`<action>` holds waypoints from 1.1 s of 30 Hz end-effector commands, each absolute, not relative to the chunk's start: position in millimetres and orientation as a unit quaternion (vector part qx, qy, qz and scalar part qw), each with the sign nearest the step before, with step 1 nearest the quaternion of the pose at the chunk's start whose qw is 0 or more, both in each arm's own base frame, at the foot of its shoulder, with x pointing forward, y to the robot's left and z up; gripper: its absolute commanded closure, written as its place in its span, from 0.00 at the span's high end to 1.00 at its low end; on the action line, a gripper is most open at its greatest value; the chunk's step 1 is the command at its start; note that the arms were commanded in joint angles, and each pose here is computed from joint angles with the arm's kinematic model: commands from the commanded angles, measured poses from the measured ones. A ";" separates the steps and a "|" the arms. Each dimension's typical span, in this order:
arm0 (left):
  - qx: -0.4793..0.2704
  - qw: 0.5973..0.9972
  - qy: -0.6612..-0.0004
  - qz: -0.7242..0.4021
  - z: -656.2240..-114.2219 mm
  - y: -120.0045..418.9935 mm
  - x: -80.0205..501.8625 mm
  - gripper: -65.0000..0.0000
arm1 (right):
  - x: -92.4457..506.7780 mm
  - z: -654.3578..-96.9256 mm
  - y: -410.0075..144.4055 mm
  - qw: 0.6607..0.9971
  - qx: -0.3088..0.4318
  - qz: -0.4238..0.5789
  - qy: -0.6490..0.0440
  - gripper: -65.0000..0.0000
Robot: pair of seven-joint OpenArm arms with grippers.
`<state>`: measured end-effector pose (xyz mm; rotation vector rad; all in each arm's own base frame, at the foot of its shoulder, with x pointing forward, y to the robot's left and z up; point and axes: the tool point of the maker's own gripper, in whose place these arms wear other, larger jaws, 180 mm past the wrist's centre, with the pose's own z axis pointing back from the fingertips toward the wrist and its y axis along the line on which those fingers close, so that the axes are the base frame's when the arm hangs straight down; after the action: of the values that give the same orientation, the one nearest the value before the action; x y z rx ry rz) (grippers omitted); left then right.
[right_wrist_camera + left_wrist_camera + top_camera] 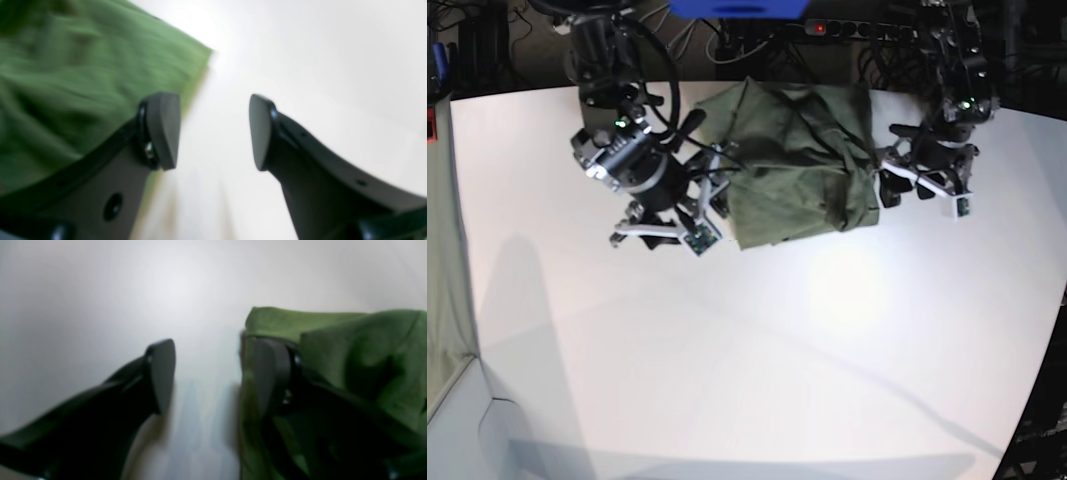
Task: Layout the t-shirt on the table in an organized manner, then fold the t-shirt properly
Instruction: 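Press the folded stack with the right gripper and withdraw it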
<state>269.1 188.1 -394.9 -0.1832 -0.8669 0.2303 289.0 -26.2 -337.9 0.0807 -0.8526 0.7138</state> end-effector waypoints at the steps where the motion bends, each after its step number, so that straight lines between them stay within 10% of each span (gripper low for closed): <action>1: -0.088 0.888 -0.438 0.108 -384.2 190.3 276.0 0.57 | 292.6 -331.6 -23.8 0.842 0.044 0.337 -0.419 0.51; 33: -0.084 0.852 -0.475 0.205 -362.7 249.5 270.1 0.57 | 194.4 -348.4 63.9 0.773 0.166 0.490 -0.367 0.51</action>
<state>265.2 247.3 -374.3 -0.1733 -0.9565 0.4382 189.2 55.6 -362.8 0.3305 -0.7364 1.0654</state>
